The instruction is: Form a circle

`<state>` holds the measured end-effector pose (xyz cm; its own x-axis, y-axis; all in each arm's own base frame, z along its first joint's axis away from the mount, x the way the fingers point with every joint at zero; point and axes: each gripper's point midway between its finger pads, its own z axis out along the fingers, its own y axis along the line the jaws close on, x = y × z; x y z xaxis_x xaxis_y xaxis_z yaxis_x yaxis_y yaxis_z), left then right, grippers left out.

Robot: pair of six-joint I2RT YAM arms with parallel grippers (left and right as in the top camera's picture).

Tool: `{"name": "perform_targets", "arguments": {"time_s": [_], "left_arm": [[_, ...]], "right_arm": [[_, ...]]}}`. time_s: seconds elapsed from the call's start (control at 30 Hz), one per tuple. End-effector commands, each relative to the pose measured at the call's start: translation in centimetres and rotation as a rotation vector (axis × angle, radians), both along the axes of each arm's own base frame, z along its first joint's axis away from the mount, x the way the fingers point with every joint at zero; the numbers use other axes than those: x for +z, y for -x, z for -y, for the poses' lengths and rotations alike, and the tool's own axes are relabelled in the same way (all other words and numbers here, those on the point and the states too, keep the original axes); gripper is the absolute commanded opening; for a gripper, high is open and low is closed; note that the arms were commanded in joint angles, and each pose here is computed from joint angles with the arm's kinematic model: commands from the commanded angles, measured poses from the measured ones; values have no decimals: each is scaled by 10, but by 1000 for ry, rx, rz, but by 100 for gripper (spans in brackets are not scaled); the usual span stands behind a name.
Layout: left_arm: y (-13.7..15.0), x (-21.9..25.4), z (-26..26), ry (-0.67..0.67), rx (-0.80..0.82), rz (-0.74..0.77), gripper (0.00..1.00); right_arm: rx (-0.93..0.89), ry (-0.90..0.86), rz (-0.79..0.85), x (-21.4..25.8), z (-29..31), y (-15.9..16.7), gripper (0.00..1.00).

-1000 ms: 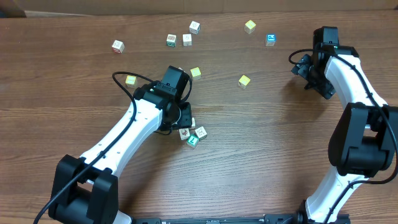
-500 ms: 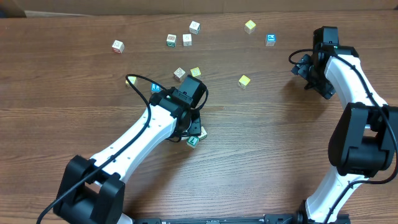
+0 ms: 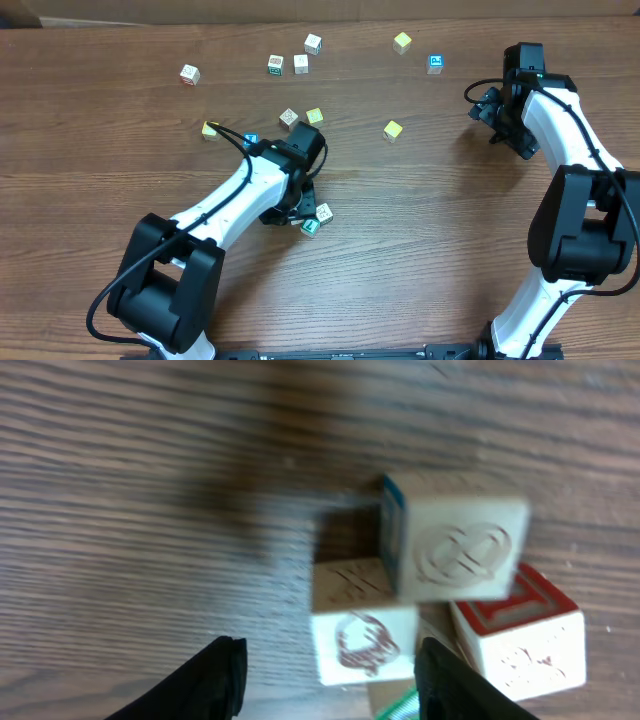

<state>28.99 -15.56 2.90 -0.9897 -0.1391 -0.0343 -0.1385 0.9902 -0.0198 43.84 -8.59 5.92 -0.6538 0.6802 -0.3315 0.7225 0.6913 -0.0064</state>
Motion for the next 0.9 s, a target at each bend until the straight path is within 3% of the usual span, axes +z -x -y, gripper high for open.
{"name": "perform_targets", "arguments": {"time_s": [0.0,0.87], "left_arm": [[-4,0,-3,4,20,2,52],[-2,-2,17,13,-68,34,47]], "right_arm": [[2,6,31,12,0,-3,100],[2,6,31,12,0,-3,100]]}}
